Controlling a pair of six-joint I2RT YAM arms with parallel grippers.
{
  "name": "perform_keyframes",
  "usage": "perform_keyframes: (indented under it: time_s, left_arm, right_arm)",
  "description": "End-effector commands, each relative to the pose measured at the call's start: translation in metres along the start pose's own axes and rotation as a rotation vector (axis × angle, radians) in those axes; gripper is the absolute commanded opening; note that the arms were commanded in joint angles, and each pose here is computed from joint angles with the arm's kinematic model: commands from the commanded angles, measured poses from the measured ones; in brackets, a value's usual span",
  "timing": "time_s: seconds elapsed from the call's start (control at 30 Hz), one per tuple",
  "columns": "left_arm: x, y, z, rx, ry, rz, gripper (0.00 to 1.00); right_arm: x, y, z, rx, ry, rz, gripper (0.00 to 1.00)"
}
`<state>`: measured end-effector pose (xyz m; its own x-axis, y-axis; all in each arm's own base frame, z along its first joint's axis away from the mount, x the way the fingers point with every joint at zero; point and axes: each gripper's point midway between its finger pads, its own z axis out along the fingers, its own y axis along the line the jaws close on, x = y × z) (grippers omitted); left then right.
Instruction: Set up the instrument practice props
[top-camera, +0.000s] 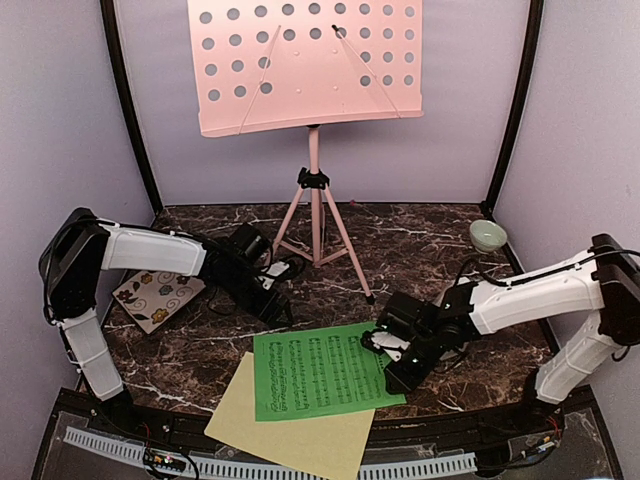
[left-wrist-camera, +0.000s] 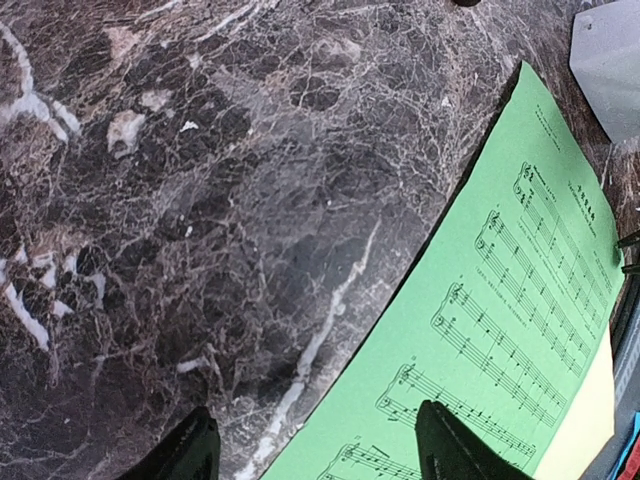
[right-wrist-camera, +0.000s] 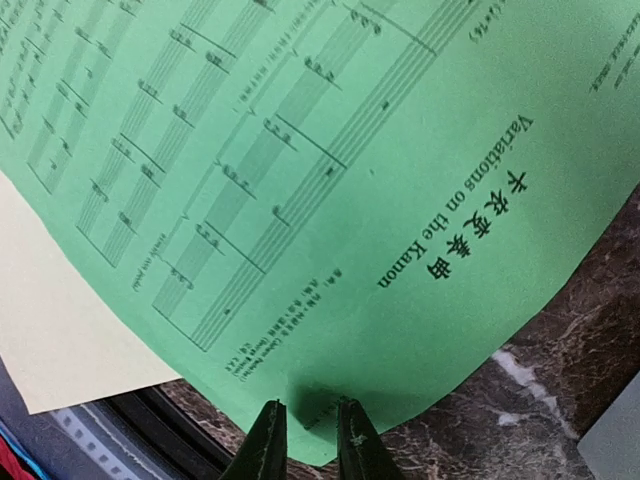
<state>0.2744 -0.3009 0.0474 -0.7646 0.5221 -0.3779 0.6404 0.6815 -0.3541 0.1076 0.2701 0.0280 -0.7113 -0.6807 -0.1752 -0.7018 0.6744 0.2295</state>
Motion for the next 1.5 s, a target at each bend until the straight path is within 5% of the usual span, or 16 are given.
perform_keyframes:
  time_s: [0.0,0.4,0.77,1.17,1.47]
  left_arm:
    - [-0.007,-0.005,-0.005,0.023,-0.025,0.021,0.70]
    - [0.021,-0.007,0.008,0.149,0.060,-0.055,0.70]
    - [0.036,0.058,-0.031,0.071,-0.003,-0.227,0.70]
    - [0.053,0.032,0.005,0.214,0.119,-0.272,0.65]
    - [0.030,0.008,0.024,0.265,0.085,-0.260,0.65]
  right_arm:
    - [0.005,-0.016,0.021,0.077,0.037,0.035,0.18]
    - [-0.044,-0.050,0.031,0.245,-0.004,0.020,0.15]
    - [-0.058,-0.073,0.023,0.361,-0.026,-0.087,0.15]
    - [-0.103,-0.063,0.029,0.351,-0.073,-0.136,0.14]
    - [-0.136,-0.057,0.041,0.334,-0.094,-0.169,0.14]
